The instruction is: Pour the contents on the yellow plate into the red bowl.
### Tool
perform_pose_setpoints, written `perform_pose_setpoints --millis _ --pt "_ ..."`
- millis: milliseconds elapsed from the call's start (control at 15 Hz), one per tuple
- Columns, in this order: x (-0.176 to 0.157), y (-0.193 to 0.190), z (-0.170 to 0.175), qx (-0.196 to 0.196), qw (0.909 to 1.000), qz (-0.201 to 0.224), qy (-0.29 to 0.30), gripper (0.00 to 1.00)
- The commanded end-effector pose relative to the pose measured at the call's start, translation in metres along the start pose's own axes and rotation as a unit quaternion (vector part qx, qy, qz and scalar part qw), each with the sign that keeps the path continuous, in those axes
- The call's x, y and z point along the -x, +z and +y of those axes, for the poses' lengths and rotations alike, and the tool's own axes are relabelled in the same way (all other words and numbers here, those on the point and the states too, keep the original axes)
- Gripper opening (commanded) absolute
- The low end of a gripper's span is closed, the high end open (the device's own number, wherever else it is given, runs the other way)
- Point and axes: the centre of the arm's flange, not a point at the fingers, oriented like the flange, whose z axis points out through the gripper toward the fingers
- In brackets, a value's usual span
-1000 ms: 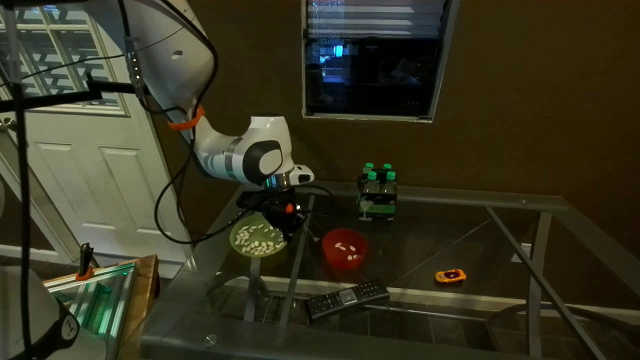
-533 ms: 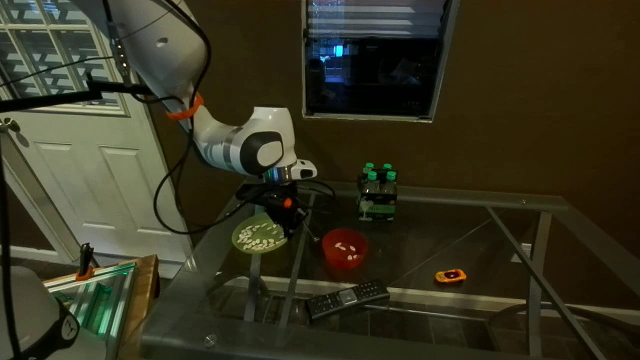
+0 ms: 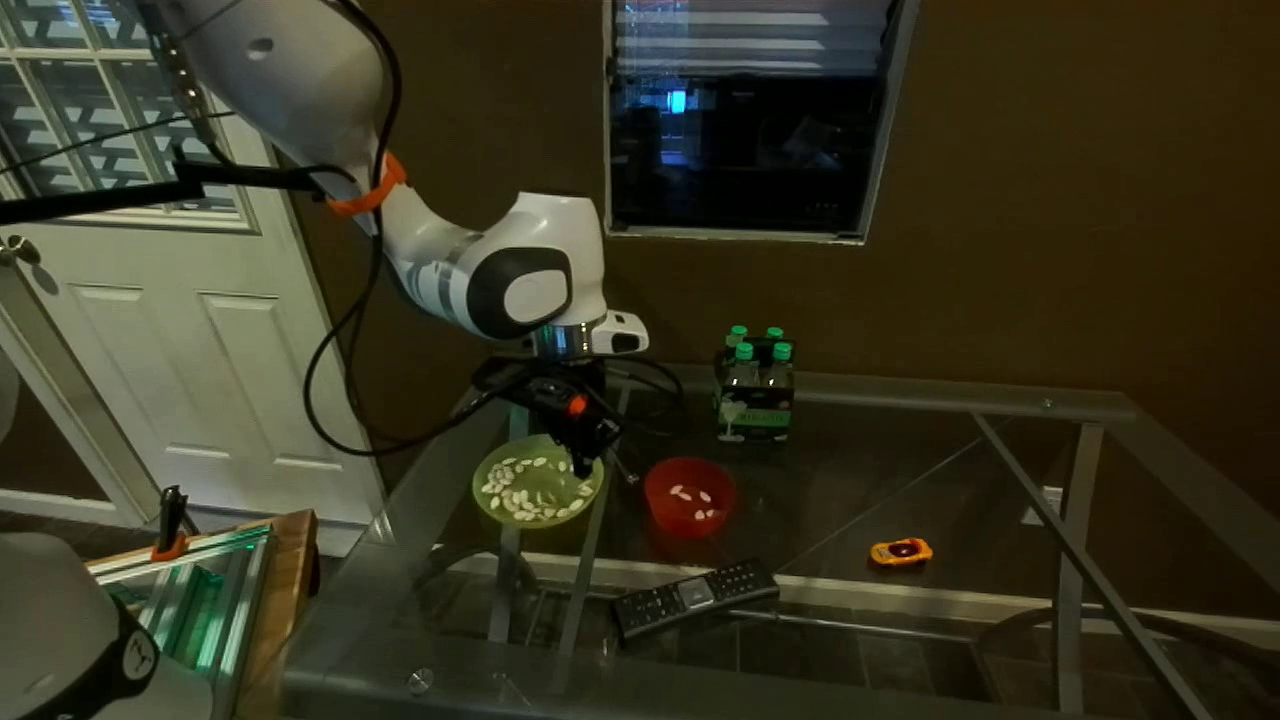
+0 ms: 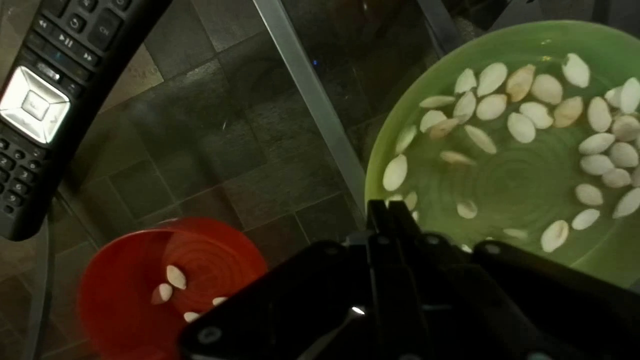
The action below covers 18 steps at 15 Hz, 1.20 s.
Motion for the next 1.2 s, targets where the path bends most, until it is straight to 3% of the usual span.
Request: perform_pose_setpoints --millis 0,333,667,1000,1133 --pt "0.011 -0.002 0.005 -0.016 0.9998 0.013 0.003 0.02" --pt "0.019 0.011 0.008 -0.032 0.9991 0.015 0.022 0.02" --pt "0.031 0.022 0.016 -0.052 0.9965 0.047 0.047 0.02" --pt "0.044 0.036 0.017 -0.055 0.9961 0.055 0.042 0.03" --pt "0.048 0.039 0.017 -0.064 0.9948 0.064 0.048 0.24"
